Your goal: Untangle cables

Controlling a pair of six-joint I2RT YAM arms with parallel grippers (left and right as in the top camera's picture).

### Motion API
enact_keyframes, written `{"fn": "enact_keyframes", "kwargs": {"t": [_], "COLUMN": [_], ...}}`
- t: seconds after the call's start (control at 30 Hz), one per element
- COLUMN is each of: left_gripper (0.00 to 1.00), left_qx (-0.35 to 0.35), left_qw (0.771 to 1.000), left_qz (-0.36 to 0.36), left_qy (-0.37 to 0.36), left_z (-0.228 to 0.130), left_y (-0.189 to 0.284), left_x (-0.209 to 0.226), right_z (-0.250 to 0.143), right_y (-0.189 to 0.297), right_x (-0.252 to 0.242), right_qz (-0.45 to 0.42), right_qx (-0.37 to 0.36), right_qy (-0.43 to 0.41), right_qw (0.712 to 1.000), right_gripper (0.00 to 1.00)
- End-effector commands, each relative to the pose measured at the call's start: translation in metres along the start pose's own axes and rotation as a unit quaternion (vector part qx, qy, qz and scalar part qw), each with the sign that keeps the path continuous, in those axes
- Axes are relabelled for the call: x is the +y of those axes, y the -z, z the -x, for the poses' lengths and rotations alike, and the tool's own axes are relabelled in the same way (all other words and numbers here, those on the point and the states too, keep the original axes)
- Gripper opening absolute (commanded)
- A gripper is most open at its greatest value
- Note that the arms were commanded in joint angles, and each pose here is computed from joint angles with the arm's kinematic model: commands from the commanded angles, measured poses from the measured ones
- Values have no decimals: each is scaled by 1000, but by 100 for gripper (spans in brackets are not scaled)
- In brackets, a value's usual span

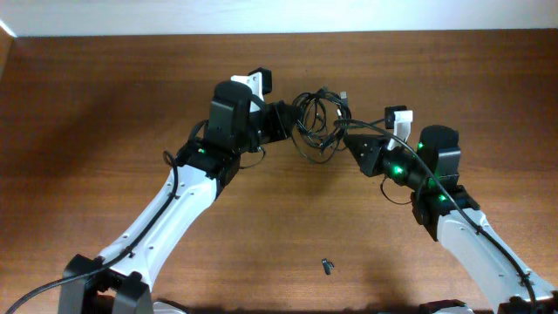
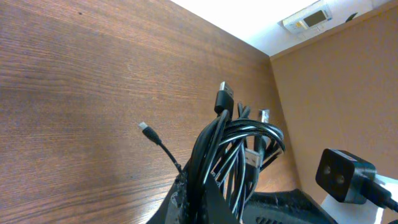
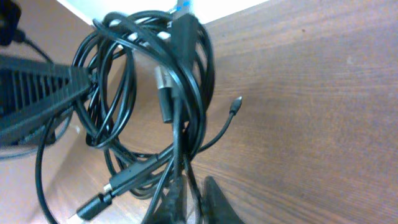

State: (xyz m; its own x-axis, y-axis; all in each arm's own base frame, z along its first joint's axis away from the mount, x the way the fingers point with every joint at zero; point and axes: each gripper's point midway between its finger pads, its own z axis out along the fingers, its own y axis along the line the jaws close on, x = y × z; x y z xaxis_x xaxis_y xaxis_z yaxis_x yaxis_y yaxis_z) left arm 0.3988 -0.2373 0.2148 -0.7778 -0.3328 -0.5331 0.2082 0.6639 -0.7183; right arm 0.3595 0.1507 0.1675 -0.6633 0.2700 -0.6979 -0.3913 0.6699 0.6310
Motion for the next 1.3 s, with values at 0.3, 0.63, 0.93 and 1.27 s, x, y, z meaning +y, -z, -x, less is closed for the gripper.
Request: {"fn": "enact_keyframes", "kwargs": {"t": [0.3, 0.63, 0.93, 1.27], "left_gripper": [0, 0, 0, 0], "left_qx": [-81, -82, -22, -50], "left_qw": [975, 958, 979, 993], "left_qz": [114, 155, 111, 73], "left_qy": [170, 225, 169, 83], "left_z": [18, 7, -7, -4], "left_y": [10, 15, 8, -5], "left_x": [44, 62, 42, 4], "right_z": [2, -7, 8, 14], "right_y": [6, 28, 25, 15], "right_x": [40, 96, 94, 72], "right_qz": [104, 267, 245, 182], "right_qx": [10, 21, -3, -8], "right_qy": [75, 190, 169, 98], "right_qw": [992, 945, 955, 978], "right_gripper": [4, 4, 4, 4]}}
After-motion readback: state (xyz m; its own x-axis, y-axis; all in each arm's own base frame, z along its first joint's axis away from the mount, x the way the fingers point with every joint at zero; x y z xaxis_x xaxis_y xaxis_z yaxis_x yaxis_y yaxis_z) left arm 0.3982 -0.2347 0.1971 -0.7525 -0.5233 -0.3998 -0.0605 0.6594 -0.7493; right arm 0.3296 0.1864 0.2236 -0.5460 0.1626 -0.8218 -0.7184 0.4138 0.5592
